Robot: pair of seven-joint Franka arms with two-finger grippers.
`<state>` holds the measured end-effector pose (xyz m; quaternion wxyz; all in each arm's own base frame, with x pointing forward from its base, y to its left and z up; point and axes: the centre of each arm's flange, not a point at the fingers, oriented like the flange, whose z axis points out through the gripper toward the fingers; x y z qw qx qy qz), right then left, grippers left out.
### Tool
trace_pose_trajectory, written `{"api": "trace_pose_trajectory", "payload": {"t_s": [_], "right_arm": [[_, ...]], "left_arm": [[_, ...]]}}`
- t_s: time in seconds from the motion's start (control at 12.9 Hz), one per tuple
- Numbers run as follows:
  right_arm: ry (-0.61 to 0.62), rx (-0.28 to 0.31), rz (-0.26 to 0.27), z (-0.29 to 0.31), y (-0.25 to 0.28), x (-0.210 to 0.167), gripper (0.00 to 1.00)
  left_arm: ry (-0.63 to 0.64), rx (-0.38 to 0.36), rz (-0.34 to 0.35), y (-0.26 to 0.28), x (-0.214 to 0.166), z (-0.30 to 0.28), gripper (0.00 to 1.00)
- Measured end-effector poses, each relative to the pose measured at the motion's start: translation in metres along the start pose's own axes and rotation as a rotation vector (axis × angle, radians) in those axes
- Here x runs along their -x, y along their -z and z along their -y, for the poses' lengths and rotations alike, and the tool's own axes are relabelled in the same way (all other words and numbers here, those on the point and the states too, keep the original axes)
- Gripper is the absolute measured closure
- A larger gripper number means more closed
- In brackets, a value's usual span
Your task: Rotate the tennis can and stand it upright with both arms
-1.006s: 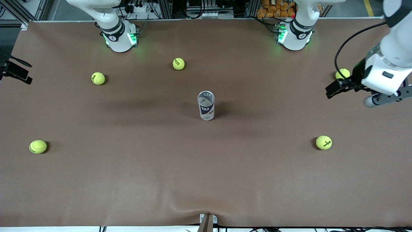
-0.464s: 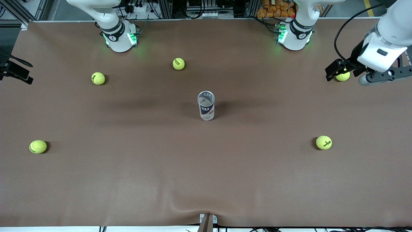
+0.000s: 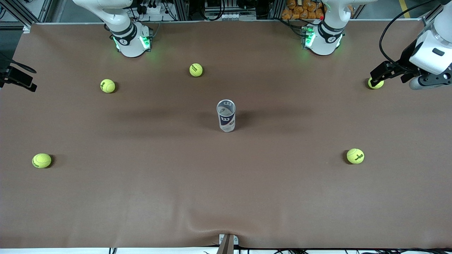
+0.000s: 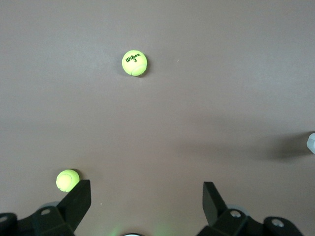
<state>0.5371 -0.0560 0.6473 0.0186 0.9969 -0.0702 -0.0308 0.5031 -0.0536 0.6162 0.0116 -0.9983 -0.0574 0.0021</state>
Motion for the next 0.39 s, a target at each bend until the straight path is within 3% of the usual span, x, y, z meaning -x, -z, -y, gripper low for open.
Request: {"api": "trace_pose_trajectory", "payload": {"t_s": [0.39], "right_arm": [[0.000,0.000,0.003,0.000,0.000,0.000,0.00]], "left_arm": [[-0.015,0.005,-0.029,0.016,0.004,0.001,0.00]]}}
